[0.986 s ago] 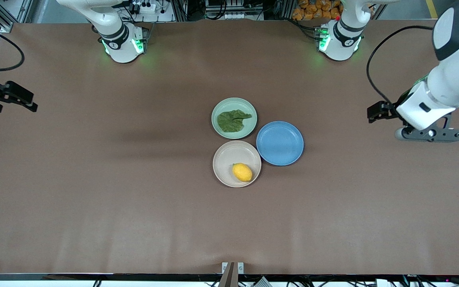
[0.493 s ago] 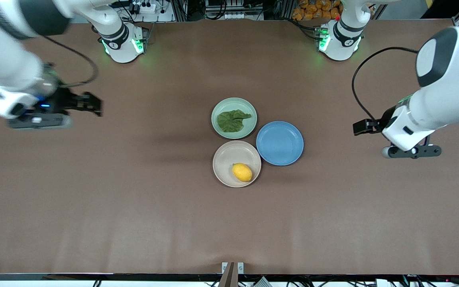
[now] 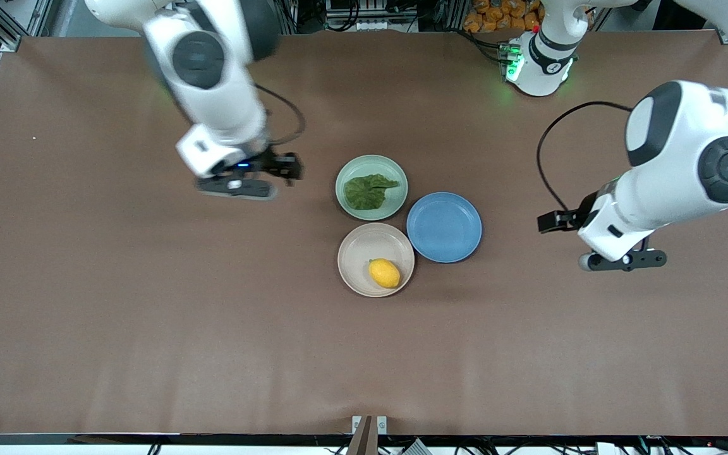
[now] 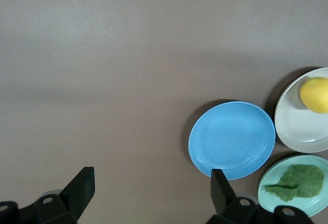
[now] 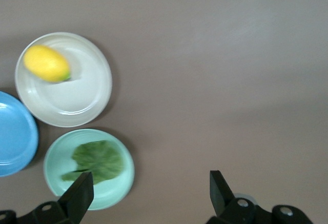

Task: Pick lemon and lettuce from plates
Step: 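Grasp the lettuce with the right gripper while the left gripper nears the lemon, then lift the lettuce with the right gripper while the left gripper grasps the lemon, then carry the lettuce away and release it on the table with the right gripper, then lift the lemon with the left gripper while the right gripper withdraws, then set the lemon on the table beyond the blue plate with the left gripper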

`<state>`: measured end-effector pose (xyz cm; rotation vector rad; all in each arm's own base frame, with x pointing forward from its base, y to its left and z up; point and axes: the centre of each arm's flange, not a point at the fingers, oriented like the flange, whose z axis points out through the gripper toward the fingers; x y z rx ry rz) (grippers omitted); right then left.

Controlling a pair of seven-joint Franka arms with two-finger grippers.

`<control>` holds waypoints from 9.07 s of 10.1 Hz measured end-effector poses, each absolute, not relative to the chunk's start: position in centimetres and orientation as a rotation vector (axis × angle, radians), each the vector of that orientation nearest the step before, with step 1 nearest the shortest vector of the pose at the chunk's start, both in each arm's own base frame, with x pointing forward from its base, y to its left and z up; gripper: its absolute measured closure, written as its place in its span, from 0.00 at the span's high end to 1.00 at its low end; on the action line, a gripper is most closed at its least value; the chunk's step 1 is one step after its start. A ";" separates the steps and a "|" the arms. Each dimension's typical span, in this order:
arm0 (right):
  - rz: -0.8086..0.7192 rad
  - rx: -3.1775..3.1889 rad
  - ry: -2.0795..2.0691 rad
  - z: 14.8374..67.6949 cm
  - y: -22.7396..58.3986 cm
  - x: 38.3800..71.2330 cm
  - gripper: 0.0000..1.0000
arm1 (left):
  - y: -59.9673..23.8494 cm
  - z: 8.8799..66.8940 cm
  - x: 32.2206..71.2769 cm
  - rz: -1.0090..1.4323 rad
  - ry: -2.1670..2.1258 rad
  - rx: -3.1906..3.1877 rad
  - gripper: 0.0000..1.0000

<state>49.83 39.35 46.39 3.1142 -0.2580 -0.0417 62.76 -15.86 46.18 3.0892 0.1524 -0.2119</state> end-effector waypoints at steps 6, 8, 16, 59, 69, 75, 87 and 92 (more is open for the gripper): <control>0.073 3.169 -0.299 34.4 52.3 42.9 1.00 | -21.1 40.9 64.4 -0.116 0.322 3.057 1.00; 0.116 3.194 -0.284 31.6 53.3 43.1 1.00 | -22.7 39.4 64.8 -0.081 0.373 3.040 1.00; 0.067 3.143 -0.235 22.4 55.4 35.3 0.97 | -28.9 35.2 65.6 0.015 0.544 2.962 1.00; -0.168 3.135 -0.085 23.6 -1.6 61.5 0.05 | -45.3 19.7 59.5 0.128 1.083 2.615 0.84; -0.018 3.128 0.015 34.3 2.5 62.2 1.00 | -42.4 27.2 61.4 0.101 1.148 2.710 0.67; -0.060 3.108 -0.015 48.1 1.8 61.5 1.00 | -33.0 28.7 63.2 0.076 0.977 2.944 0.67; 0.236 3.085 -0.163 62.2 -3.3 59.4 1.00 | -11.8 28.9 60.2 -0.002 0.581 3.111 0.67; 0.183 3.090 -0.165 62.7 -3.3 58.2 1.00 | -7.7 24.9 60.4 -0.039 0.477 3.128 0.67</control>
